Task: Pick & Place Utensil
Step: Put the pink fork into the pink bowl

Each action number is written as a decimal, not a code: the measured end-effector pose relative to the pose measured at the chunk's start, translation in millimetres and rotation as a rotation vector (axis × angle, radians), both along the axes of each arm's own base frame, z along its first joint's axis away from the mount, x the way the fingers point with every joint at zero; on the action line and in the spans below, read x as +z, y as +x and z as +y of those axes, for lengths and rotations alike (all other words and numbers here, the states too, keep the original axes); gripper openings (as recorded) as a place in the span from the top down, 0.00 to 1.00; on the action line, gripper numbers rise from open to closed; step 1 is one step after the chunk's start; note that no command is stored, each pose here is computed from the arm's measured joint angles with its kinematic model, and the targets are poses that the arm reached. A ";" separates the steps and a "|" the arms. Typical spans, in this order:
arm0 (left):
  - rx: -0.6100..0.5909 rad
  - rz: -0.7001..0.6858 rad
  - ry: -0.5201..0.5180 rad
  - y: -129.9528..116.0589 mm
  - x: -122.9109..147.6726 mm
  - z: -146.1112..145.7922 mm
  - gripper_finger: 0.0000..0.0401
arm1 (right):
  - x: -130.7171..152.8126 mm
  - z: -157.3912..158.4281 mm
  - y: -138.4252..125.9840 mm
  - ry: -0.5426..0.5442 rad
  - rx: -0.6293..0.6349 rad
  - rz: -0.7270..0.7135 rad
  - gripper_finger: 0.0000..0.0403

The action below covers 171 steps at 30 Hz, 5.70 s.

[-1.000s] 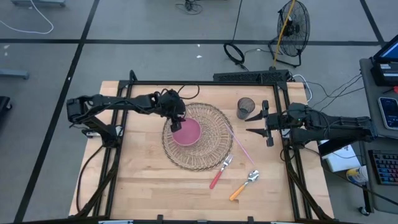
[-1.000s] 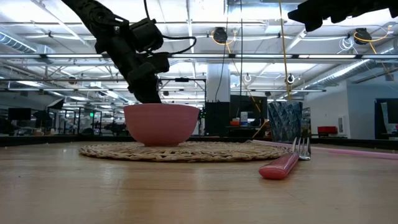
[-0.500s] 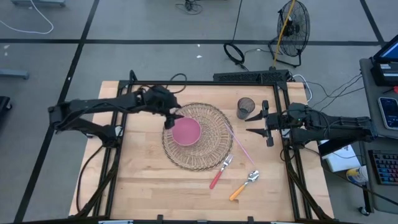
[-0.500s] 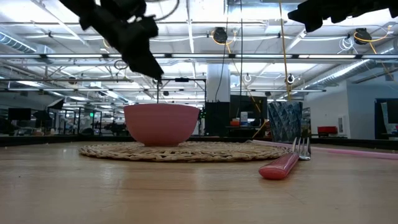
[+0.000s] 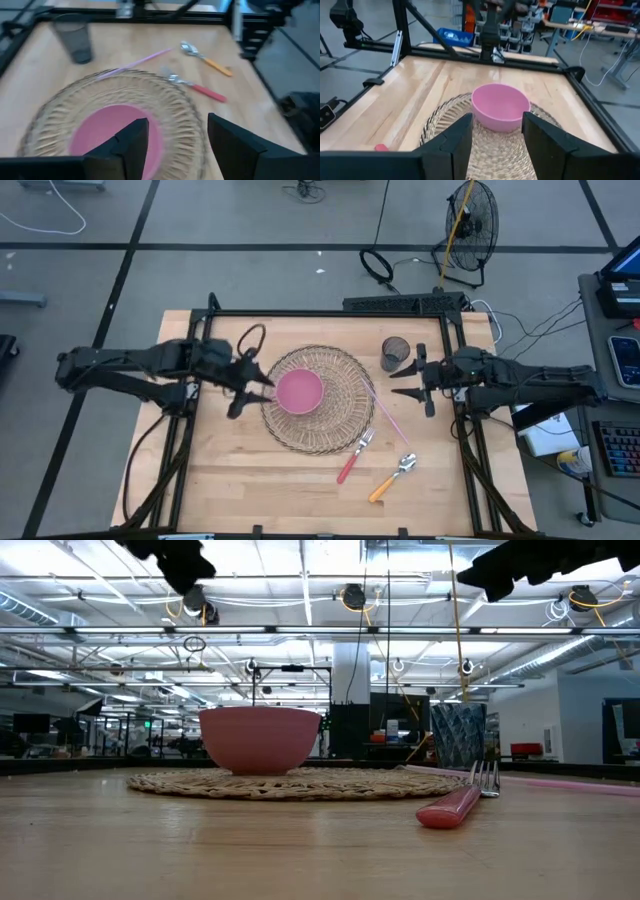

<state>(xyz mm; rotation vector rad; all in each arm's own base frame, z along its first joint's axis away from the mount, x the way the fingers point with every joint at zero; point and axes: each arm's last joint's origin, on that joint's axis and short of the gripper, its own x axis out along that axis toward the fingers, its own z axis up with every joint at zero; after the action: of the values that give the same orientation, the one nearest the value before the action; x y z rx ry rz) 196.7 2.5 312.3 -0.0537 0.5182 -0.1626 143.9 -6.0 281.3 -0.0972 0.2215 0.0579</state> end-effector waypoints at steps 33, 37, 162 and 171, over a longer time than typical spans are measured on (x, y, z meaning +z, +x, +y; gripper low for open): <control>-0.049 -0.120 0.000 -17.8 -68.2 -98.0 0.58 | -31.1 40.0 29.4 0.117 0.016 0.239 0.60; -0.042 -0.133 0.025 -22.6 -68.1 -105.6 0.58 | -43.7 48.9 36.1 0.104 -0.025 0.318 0.60; 0.067 -0.100 0.035 -25.9 -72.2 -104.9 0.58 | -140.7 140.4 184.6 -0.293 0.418 0.926 0.60; 0.067 -0.100 0.035 -25.9 -72.2 -104.9 0.58 | -146.1 138.2 186.0 -0.286 0.413 0.949 0.62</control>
<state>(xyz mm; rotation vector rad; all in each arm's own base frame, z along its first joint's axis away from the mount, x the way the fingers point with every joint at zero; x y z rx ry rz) 170.8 -102.4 240.0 -0.0286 0.4184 -0.0907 329.9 132.2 135.2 -0.3988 1.1583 0.4886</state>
